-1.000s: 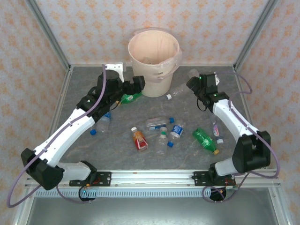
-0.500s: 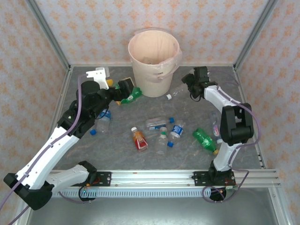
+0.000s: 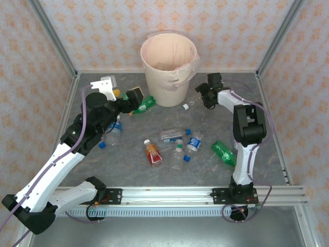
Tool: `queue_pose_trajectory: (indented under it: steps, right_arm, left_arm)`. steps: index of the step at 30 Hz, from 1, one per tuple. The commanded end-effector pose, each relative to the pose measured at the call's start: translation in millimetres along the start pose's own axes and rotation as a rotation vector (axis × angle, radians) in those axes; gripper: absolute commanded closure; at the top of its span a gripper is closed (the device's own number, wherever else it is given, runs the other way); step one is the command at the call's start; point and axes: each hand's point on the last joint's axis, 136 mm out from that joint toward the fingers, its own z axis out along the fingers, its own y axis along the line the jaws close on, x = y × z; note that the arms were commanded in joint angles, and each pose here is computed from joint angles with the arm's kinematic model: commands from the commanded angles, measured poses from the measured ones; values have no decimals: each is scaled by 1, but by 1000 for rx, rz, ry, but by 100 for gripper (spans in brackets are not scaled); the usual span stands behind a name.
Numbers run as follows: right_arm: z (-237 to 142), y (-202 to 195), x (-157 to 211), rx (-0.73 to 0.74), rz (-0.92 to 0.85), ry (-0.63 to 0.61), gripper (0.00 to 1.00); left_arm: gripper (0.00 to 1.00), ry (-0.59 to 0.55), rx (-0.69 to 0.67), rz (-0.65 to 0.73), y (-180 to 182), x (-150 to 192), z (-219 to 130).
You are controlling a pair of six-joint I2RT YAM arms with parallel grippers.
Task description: Put the plastic bottles in the bin
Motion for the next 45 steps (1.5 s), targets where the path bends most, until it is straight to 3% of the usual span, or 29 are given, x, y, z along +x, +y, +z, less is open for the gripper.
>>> queue_pose_trajectory:
  steps: [1, 8, 13, 22, 31, 45]
  right_arm:
    - [8, -2, 0, 13, 30, 20, 21]
    - [16, -11, 7, 32, 28, 47, 25]
    - [15, -13, 8, 34, 18, 53, 36]
    - [-24, 0, -6, 9, -18, -39, 45]
    - [-92, 18, -25, -32, -74, -170, 45]
    - [-275, 99, -84, -259, -154, -590, 46]
  left_arm:
    - [1, -10, -22, 11, 4, -3, -7]
    - [1, -9, -31, 14, 6, -2, -8]
    - [1, -11, -32, 16, 5, -4, -9]
    - [1, -10, -25, 15, 4, -3, -5]
    - [1, -5, -9, 10, 0, -2, 2]
    - [1, 14, 47, 7, -17, -5, 16]
